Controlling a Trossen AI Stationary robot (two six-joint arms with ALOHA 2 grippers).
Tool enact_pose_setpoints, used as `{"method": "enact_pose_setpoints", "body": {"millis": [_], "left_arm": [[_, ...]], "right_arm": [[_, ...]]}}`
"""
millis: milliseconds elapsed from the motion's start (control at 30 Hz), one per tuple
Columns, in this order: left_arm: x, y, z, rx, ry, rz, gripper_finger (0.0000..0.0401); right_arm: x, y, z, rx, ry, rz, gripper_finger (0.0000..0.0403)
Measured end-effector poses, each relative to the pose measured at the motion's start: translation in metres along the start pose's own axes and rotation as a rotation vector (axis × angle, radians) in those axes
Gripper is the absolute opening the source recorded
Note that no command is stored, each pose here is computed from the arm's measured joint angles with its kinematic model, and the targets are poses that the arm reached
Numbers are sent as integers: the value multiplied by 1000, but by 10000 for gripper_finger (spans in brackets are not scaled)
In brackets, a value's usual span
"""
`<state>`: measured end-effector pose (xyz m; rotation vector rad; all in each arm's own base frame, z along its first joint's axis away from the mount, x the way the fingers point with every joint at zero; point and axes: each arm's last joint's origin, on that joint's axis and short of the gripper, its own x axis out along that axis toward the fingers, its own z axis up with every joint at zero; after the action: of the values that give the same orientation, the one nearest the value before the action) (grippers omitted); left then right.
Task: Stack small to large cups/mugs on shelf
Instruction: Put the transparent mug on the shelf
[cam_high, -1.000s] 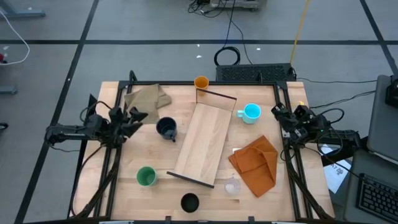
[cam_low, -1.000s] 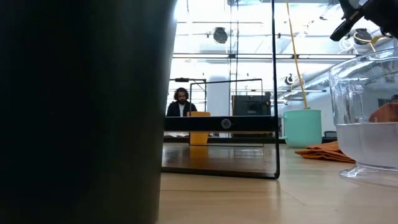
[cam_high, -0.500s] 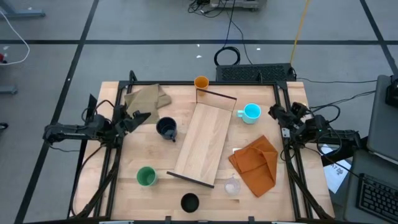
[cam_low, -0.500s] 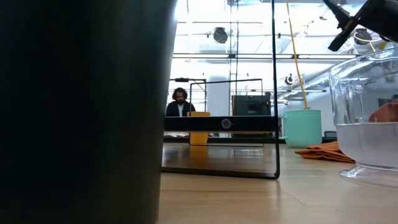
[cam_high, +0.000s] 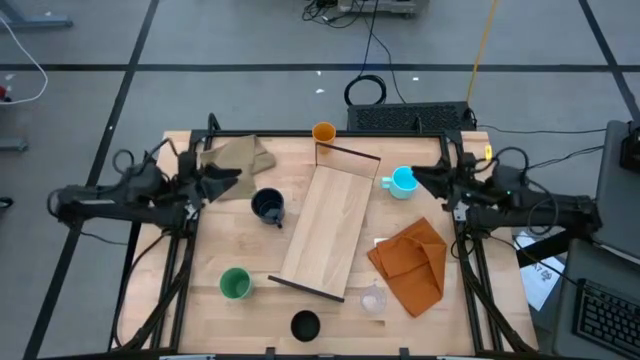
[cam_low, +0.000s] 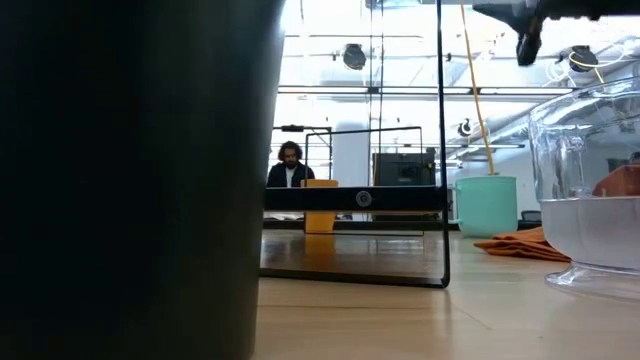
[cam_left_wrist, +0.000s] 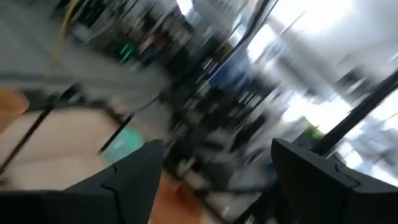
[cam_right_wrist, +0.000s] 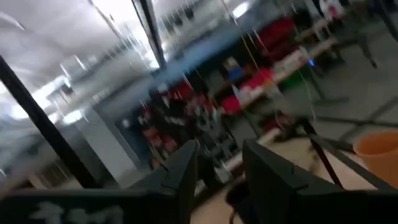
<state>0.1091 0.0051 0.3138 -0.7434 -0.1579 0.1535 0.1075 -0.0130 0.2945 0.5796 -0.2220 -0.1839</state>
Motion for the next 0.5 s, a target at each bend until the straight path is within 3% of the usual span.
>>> {"method": "enact_pose_setpoints", "body": {"millis": [300, 500], "left_arm": [[46, -68, 55, 100, 375, 139, 298], [71, -82, 62, 100, 576, 316, 298]], "right_arm": [[38, 33, 28, 37, 370, -17, 121], [45, 35, 23, 108, 628, -73, 121]]}}
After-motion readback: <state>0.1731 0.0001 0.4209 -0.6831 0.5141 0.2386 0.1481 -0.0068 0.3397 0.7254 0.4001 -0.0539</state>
